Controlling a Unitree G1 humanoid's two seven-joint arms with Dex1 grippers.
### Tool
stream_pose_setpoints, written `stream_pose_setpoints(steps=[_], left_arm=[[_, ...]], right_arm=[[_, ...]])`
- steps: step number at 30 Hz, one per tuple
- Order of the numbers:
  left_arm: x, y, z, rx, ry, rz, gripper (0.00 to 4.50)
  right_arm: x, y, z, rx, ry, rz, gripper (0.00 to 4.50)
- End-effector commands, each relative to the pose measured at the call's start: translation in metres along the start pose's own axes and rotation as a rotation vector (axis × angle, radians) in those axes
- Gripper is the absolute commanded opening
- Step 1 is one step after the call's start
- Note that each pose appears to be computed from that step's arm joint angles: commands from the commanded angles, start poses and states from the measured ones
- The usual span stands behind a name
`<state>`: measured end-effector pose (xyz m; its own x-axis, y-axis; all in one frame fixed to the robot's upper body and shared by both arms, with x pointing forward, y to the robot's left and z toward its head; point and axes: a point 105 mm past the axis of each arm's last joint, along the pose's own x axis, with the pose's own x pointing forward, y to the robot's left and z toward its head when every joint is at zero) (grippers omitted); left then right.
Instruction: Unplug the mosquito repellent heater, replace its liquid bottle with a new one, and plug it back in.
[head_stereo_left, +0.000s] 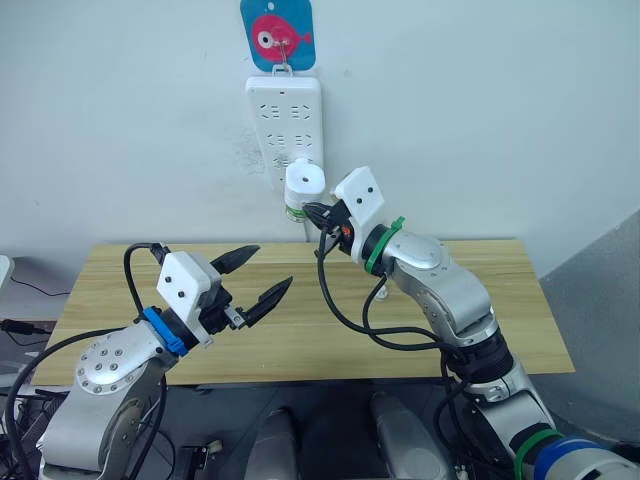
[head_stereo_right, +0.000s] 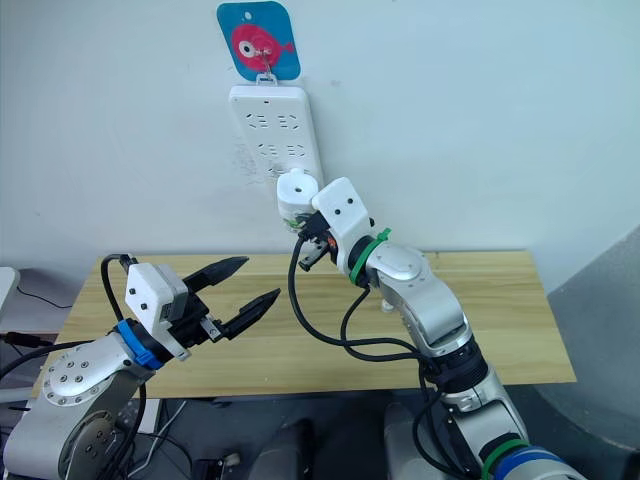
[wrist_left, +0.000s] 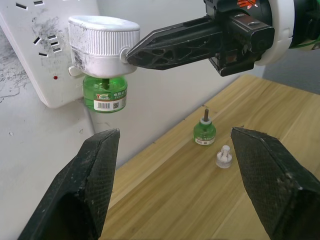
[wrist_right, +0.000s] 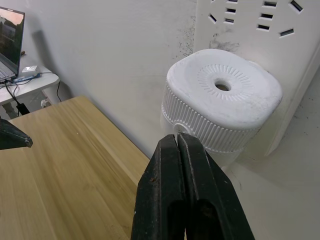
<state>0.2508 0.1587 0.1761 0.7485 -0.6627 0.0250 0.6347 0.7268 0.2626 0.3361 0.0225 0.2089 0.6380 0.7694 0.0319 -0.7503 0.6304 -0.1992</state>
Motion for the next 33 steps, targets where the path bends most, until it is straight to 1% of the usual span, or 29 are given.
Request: stream_pose_setpoints(steps=[1, 6, 8, 11, 13, 16, 18, 19, 21, 22, 23, 25, 28, 31, 32, 33], left_arm=[[0.001, -0.003, 0.007, 0.023, -0.02, -0.017, 3.77], [0.003, -0.004, 0.006, 0.019, -0.022, -0.023, 3.77], [0.003, -0.005, 0.006, 0.016, -0.023, -0.026, 3.77], [0.003, -0.004, 0.004, 0.012, -0.019, -0.028, 3.77], [0.003, -0.002, 0.002, 0.009, -0.014, -0.027, 3.77], [-0.001, 0.004, -0.005, 0.017, 0.019, -0.035, 3.77], [-0.003, 0.011, -0.009, 0.03, 0.041, -0.037, 3.77], [-0.006, 0.016, -0.014, 0.047, 0.069, -0.048, 3.93], [-0.013, 0.019, -0.023, 0.081, 0.134, -0.133, 4.28], [-0.018, 0.023, -0.026, 0.118, 0.162, -0.168, 4.5], [-0.021, 0.029, -0.027, 0.139, 0.178, -0.179, 4.5], [-0.025, 0.046, -0.028, 0.139, 0.204, -0.148, 4.5], [-0.035, 0.05, -0.036, 0.182, 0.288, -0.218, 4.5], [-0.045, 0.061, -0.047, 0.238, 0.371, -0.168, 4.5], [-0.049, 0.066, -0.05, 0.26, 0.392, -0.14, 4.5], [-0.051, 0.069, -0.053, 0.281, 0.407, -0.116, 4.5]], right_arm=[[-0.001, -0.011, 0.017, -0.021, -0.066, -0.072, 0.06], [-0.002, -0.028, 0.017, -0.025, -0.069, -0.168, 0.06], [-0.003, -0.024, 0.016, -0.016, -0.067, -0.123, 0.06], [-0.01, -0.005, 0.018, -0.034, -0.075, 0.01, 0.06], [-0.015, 0.002, 0.019, -0.008, -0.081, 0.063, 0.06], [-0.032, 0.014, 0.02, -0.051, -0.076, 0.185, 0.06], [-0.043, 0.012, 0.017, -0.107, -0.056, 0.208, 0.06], [-0.052, 0.009, 0.013, -0.147, -0.029, 0.223, 0.22], [-0.071, -0.001, 0.005, -0.19, 0.031, 0.249, 0.57], [-0.082, -0.006, 0.001, -0.226, 0.069, 0.259, 0.94], [-0.09, -0.011, -0.002, -0.253, 0.1, 0.266, 1.29], [-0.108, -0.024, -0.012, -0.313, 0.176, 0.258, 2.03], [-0.137, -0.047, -0.032, -0.381, 0.296, 0.222, 3.14], [-0.159, -0.065, -0.042, -0.426, 0.366, 0.193, 4.28], [-0.165, -0.07, -0.044, -0.454, 0.384, 0.193, 4.46], [-0.169, -0.073, -0.047, -0.481, 0.4, 0.204, 4.46]])
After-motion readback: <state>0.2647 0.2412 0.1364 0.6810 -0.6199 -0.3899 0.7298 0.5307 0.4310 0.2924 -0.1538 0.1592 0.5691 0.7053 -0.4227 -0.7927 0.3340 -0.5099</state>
